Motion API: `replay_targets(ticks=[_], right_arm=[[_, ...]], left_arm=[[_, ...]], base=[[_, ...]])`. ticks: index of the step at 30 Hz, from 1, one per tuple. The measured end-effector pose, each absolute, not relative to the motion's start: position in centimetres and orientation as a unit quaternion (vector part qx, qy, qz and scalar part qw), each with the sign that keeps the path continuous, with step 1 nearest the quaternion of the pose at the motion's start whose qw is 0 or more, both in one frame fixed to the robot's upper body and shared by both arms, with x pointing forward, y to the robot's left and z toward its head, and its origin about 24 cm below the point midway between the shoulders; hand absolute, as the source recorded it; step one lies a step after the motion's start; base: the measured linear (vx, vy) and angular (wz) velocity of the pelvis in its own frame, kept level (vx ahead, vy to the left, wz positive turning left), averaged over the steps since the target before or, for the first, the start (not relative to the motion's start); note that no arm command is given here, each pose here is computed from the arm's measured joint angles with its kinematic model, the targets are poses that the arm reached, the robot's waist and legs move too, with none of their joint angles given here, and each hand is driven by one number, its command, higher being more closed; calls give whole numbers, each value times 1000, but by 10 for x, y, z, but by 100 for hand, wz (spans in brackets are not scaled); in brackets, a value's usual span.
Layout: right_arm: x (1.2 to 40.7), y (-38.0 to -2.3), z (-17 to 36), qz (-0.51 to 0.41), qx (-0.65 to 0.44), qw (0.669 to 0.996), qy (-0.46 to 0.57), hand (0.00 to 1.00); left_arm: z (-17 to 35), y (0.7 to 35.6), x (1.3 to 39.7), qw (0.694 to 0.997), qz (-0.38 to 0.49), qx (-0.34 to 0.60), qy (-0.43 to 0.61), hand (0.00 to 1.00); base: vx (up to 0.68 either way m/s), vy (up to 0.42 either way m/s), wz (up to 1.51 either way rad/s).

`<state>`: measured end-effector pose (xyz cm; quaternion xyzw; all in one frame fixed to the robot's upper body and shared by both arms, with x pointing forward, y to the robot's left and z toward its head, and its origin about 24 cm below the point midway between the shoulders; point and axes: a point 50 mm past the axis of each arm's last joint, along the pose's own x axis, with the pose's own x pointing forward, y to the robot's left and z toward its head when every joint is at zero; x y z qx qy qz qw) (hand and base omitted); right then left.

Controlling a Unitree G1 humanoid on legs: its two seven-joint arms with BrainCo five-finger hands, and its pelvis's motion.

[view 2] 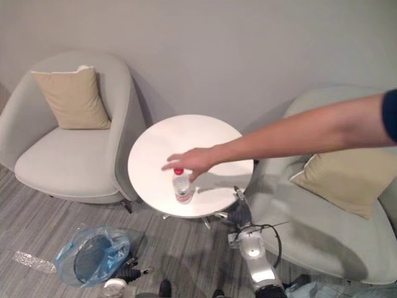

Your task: Gather rubbish on tea table into small bin, then transfer packed bag to large trash can.

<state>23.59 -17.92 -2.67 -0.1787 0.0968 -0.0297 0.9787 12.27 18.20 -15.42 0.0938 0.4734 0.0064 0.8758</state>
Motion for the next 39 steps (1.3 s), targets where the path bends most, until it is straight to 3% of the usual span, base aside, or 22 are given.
replay_targets(ticks=[7,23,39], right_arm=[[238,-188,-29,-2,-249,963,101,0],[262,-151,-15,101,-318,942,43,0],[303,-136,18,56,-281,958,-9,0]], left_arm=[[-154,181,123,876,-8,106,471,0],[-149,177,132,889,-10,107,445,0],[-140,172,149,909,2,92,408,0]], base=[[0,0,0],[-19,-10,11],[-26,-1,12]])
